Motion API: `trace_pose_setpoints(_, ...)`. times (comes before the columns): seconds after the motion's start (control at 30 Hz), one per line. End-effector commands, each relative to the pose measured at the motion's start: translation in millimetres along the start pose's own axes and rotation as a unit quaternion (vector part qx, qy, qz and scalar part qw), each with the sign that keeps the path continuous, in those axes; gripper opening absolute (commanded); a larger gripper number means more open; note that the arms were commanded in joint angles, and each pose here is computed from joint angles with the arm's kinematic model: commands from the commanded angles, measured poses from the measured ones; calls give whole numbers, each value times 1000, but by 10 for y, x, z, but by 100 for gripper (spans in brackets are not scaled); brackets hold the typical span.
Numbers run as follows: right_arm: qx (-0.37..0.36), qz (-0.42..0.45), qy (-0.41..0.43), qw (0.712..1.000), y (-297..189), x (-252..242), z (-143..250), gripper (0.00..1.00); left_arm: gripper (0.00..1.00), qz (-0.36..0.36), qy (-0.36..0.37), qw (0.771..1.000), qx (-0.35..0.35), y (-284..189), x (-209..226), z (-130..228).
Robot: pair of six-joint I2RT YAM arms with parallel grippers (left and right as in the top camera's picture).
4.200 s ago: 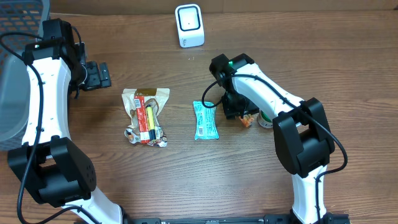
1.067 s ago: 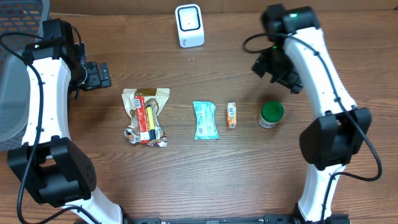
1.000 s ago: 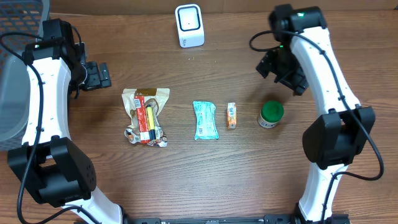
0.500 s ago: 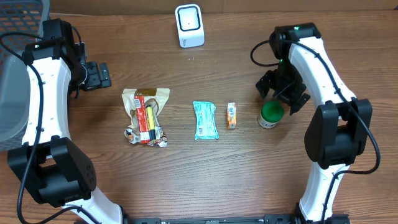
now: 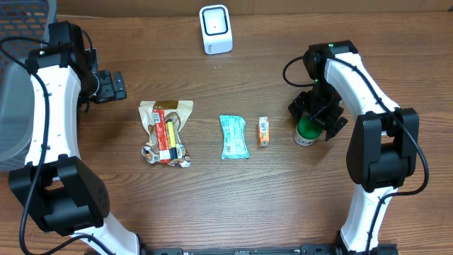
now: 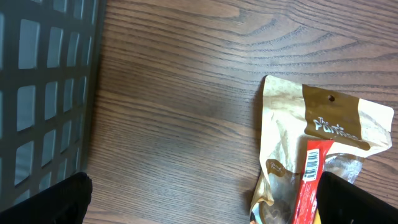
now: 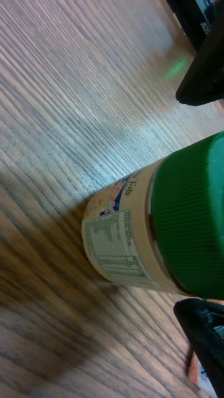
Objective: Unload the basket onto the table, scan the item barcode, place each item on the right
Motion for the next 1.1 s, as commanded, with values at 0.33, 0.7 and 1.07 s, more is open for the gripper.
trace_pose_setpoints(0.33, 8, -58, -75, 995, -62, 153, 116, 92, 100, 2, 8, 1000, -21, -125, -4, -35)
trace_pose_setpoints(0.7, -9, -65, -215, 975, -63, 258, 252, 87, 100, 2, 8, 1000, -21, -125, -4, -35)
trace_pose_setpoints(1.07, -15, -60, -268, 961, -60, 287, 324, 84, 100, 2, 8, 1000, -21, -125, -4, -35)
Point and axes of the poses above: each gripper's point midway between its finger pads, its own y axis out along the fingers, its own x axis along the line the jaws close on, z = x × y, the point moved 9 cm from there along -y, back along the fingers, and after that the axes turned 9 degrees about y, right-handed, at the moved point
